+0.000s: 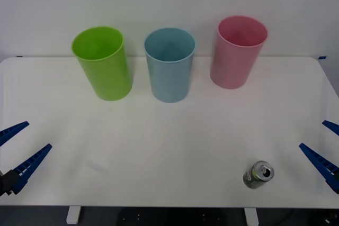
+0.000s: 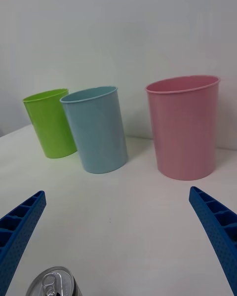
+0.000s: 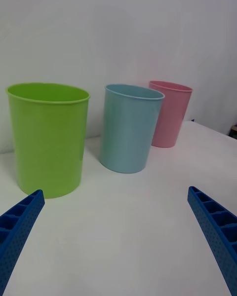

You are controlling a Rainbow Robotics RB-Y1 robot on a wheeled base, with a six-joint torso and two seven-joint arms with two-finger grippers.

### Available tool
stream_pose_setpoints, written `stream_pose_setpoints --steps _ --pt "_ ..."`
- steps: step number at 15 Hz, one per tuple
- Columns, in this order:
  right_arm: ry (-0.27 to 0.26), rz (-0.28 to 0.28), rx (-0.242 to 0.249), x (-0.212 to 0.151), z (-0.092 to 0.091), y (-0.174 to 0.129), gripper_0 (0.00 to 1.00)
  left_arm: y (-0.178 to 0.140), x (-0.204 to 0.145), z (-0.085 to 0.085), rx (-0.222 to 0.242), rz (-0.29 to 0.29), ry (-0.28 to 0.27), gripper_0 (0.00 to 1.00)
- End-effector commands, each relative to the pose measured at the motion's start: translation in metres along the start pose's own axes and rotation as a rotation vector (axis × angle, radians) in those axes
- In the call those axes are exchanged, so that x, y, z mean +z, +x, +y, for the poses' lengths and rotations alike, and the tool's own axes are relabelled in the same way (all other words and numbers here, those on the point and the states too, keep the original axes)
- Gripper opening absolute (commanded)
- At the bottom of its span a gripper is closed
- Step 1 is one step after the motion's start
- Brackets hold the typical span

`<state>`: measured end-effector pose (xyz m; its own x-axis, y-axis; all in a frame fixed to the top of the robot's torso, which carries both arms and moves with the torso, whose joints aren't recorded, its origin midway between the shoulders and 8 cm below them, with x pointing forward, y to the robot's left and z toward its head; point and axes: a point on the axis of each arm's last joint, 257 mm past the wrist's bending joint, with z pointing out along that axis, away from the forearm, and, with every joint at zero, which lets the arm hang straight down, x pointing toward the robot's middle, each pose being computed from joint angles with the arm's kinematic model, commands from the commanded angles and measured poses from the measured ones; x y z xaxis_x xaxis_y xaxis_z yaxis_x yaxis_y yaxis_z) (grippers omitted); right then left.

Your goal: Grasp the object on the table and drop it into the matching bin: aluminum can to the light blue bin, PET bottle to the pink bin.

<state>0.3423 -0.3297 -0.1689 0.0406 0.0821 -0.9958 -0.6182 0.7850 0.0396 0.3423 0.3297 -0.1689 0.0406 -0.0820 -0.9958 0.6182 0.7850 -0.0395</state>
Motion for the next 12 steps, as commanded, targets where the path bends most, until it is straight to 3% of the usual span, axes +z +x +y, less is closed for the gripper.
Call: stream_pose_setpoints --steps 1,5,12 --pt "0.0 0.0 0.0 0.0 0.0 0.0 1.0 0.0 0.0 0.0 0.0 0.0 0.0 1.0" --pt "-0.009 0.009 0.023 -0.002 0.011 0.004 1.0 0.0 0.0 0.0 0.0 0.0 0.0 1.0" --pt "-0.05 0.086 0.004 -0.027 0.025 0.019 1.0 0.0 0.0 0.0 0.0 0.0 0.0 1.0"
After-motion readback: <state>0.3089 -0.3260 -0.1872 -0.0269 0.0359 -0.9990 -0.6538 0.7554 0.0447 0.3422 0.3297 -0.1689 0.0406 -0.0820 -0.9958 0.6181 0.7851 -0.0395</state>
